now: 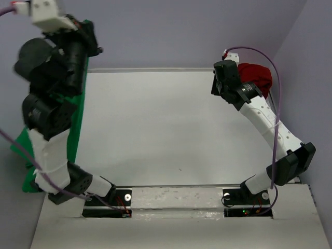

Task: Fold and stack the t-shirts
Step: Move the tshirt to the center of the board

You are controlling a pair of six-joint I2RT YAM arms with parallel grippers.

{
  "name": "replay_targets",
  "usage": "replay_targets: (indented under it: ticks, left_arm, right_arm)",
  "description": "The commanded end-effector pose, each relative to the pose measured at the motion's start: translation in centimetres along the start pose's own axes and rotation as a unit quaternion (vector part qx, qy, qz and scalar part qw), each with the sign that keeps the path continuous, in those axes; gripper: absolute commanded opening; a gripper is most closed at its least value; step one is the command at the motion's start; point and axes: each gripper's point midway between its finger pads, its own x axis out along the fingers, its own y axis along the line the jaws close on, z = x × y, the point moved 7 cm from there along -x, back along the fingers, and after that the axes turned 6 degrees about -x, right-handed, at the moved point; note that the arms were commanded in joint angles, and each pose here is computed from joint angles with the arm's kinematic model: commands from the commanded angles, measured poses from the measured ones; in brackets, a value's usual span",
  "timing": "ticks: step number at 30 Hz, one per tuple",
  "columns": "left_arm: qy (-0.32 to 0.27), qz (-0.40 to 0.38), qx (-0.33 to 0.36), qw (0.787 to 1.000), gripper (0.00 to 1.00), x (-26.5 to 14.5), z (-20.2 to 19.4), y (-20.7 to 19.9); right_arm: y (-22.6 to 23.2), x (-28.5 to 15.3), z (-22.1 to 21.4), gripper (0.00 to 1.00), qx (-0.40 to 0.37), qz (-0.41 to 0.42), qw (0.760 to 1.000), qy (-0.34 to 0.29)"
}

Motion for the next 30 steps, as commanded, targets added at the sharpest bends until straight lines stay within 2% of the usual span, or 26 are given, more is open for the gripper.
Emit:
replay_targets:
  ticks: [1,2,3,4,5,7,10,13,15,16,17,18,20,21,27,28,30]
  left_arm:
    - [0.196,-0.088,0.057,0.975,0.00,8.5,-16.7,-7.5]
    - [0.217,-0.094,0.070,0.969,0.00,9.0,-19.0,-8.5]
    - [0.262,-0.107,0.082,0.955,0.00,9.7,-23.6,-10.4]
    - [0.267,-0.120,0.074,0.953,0.00,9.3,-23.7,-11.0]
    - [0.313,-0.135,0.081,0.936,0.00,9.6,-28.4,-12.6]
    - [0.364,-0.151,0.082,0.915,0.00,9.4,-34.4,-14.3]
    - [0.402,-0.172,0.100,0.894,0.00,7.8,-40.6,-16.7]
    - [0.410,-0.172,0.096,0.891,0.00,7.3,-42.6,-17.7]
    - [0.402,-0.161,0.095,0.896,0.01,7.6,-42.3,-17.6]
    - [0.390,-0.151,0.095,0.903,0.30,7.7,-41.4,-17.4]
    - [0.379,-0.137,0.102,0.910,0.47,8.0,-40.8,-17.1]
    - [0.373,-0.132,0.106,0.912,0.75,8.0,-40.3,-16.8]
    - [0.349,-0.127,0.103,0.923,0.87,8.1,-38.1,-16.6]
    - [0.340,-0.113,0.112,0.927,0.99,8.2,-37.7,-16.0]
    - [0.291,-0.027,0.119,0.949,0.99,8.5,-33.6,-12.4]
    - [0.271,0.002,0.116,0.956,0.99,8.3,-32.0,-11.5]
    - [0.269,0.037,0.124,0.954,0.99,8.0,-31.9,-9.5]
  right_arm:
    - [-0.2,0.7,-1.3,0.00,-0.009,-0.002,1.000,0.013]
    - [-0.3,0.5,-1.3,0.00,-0.007,-0.004,1.000,0.010]
    - [-0.7,0.1,-1.1,0.00,-0.004,-0.012,1.000,0.003]
    - [-0.9,-0.2,-0.9,0.00,-0.002,-0.016,1.000,-0.002]
    - [-1.3,-0.8,-0.4,0.00,0.001,-0.018,1.000,-0.013]
    - [-1.6,-1.6,0.4,0.00,0.007,-0.020,0.999,-0.025]
    - [-2.5,-2.7,1.7,0.00,0.009,-0.041,0.998,-0.044]
    - [-3.2,-3.1,2.7,0.00,0.003,-0.067,0.996,-0.057]
    - [-3.0,-3.1,2.9,0.00,-0.002,-0.062,0.997,-0.055]
    - [-2.9,-3.0,2.9,0.00,-0.010,-0.060,0.997,-0.051]
    - [-2.8,-2.7,2.8,0.00,-0.012,-0.060,0.997,-0.048]
    - [-2.7,-2.5,2.7,0.00,-0.015,-0.058,0.997,-0.045]
    - [-2.5,-2.3,2.7,0.00,-0.014,-0.059,0.997,-0.045]
    - [-2.3,-2.0,2.6,0.00,-0.016,-0.053,0.998,-0.041]
    - [-1.4,-1.0,1.9,0.00,-0.031,-0.030,0.999,-0.022]
    - [-0.9,-0.9,1.4,0.00,-0.039,-0.019,0.999,-0.016]
    - [0.0,-0.9,0.9,0.00,-0.063,0.028,0.998,-0.003]
